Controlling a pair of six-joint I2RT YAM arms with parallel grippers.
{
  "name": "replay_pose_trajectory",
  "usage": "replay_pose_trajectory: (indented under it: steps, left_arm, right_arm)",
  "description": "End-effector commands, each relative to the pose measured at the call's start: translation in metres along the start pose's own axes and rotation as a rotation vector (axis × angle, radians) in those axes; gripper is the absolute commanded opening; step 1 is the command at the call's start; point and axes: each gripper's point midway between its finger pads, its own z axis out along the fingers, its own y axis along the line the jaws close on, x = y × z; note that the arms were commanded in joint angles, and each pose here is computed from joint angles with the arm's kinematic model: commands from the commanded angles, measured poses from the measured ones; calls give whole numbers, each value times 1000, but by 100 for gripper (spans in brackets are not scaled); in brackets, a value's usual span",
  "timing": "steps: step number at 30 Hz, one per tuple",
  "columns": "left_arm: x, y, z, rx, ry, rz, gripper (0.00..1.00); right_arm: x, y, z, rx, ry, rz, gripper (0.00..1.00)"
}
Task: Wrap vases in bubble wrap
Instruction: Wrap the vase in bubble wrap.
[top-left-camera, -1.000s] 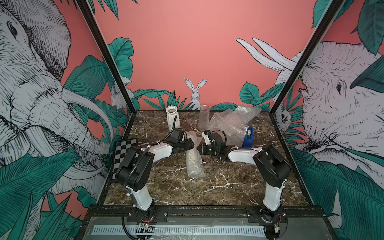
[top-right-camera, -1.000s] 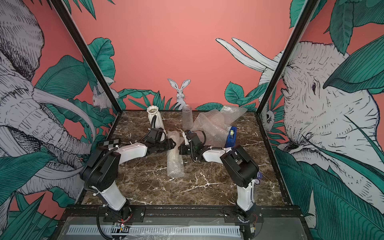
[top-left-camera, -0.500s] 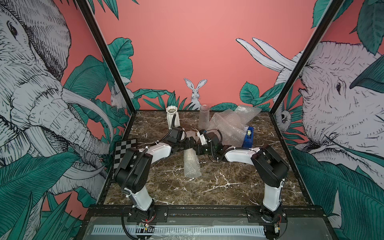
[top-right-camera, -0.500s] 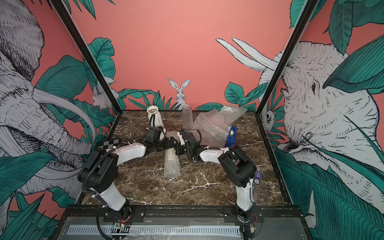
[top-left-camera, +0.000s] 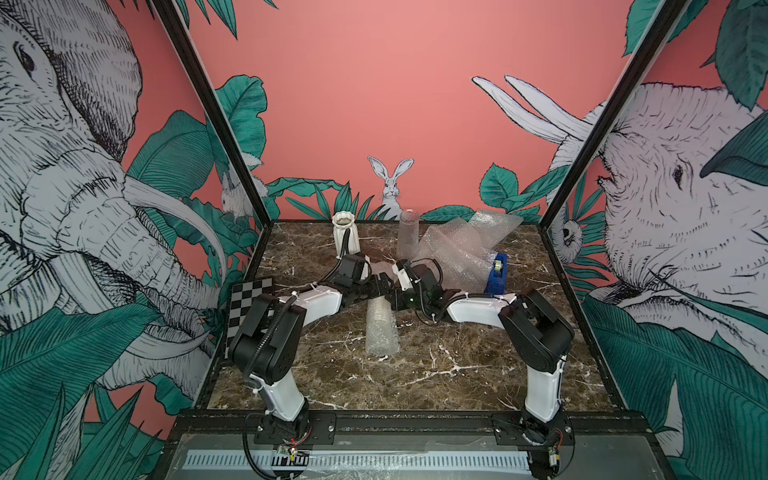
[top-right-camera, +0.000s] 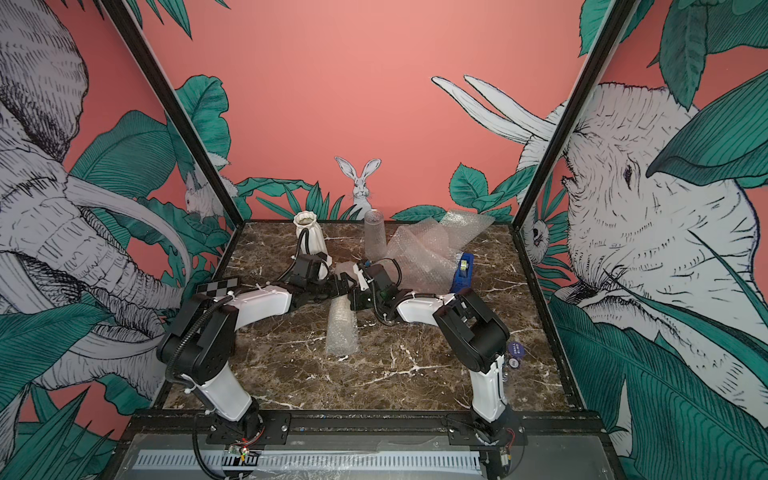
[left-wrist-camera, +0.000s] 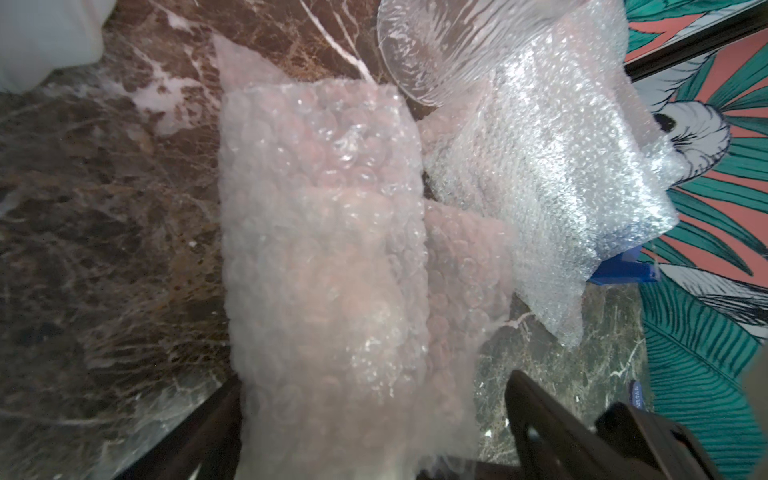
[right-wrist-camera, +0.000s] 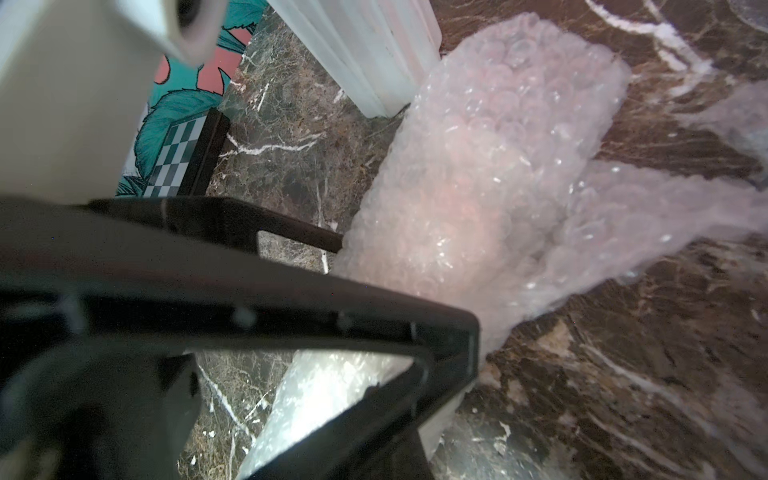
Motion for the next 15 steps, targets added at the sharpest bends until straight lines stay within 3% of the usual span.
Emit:
replay_pose_trajectory:
  steps: [1,4,11,15]
  left_arm:
    - [14,5,6,-23,68,13,91]
    - [15,29,4,-160,70,48,88]
    - [18,35,4,-183,70,52,75]
    - [19,40,7,-193,62,34,67]
  right_arm:
    - [-27,27,2,-86,-80,-52,0]
    - [-30,28,3,-89,-85,-51,0]
    - [-30,30,9,-93,-72,-45,2]
    - [-29,31,6,-80,-67,-53,10]
